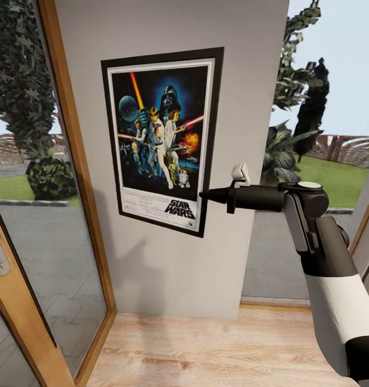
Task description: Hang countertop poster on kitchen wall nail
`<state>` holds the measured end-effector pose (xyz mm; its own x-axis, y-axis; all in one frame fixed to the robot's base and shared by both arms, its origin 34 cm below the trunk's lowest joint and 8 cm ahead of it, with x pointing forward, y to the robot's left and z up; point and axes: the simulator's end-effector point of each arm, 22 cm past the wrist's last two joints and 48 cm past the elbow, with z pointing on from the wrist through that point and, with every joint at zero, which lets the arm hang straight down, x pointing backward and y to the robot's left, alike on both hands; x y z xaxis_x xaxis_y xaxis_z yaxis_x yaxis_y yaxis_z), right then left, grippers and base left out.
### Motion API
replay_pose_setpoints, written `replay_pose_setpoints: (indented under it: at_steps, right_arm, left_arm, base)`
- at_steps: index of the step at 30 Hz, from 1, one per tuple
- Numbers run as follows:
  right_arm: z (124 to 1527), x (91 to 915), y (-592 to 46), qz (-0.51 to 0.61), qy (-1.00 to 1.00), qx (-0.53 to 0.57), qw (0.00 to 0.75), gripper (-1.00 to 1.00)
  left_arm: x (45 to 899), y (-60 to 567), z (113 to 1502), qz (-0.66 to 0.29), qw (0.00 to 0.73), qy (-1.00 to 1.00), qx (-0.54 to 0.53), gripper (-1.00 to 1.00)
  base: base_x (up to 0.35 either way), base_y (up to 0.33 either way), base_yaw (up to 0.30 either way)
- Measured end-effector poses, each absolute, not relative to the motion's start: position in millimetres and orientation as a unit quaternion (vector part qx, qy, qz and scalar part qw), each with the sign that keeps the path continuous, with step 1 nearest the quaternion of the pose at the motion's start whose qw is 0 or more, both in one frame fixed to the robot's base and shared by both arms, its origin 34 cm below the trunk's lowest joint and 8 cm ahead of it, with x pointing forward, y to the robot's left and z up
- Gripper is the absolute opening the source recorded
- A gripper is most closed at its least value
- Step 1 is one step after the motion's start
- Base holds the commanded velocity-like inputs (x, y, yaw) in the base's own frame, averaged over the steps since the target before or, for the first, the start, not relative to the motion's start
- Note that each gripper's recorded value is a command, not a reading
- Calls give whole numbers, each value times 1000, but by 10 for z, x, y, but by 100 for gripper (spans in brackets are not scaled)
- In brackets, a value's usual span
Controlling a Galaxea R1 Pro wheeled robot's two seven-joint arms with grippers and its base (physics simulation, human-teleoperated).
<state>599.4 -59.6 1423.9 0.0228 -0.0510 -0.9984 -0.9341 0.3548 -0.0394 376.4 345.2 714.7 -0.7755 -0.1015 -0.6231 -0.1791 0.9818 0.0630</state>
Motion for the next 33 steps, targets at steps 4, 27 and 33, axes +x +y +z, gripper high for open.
replay_pose_setpoints:
  at_steps: [4, 27, 33]
  right_arm:
    - [14196, 5977, -590, 394, 585, -424, 568, -100]
    - [14187, 5857, -568, 417, 574, -441, 550, -100]
    - [14192, 5849, -568, 416, 573, -442, 550, -100]
  left_arm:
    - [3768, 3454, 7149, 60, 327, 940, -74, 100]
    - [3768, 3453, 7149, 59, 327, 940, -75, 100]
    - [3761, 3458, 7150, 60, 327, 940, -75, 100]
  base:
    - [0, 0, 0]
    - [0, 0, 0]
    - [128, 0, 0]
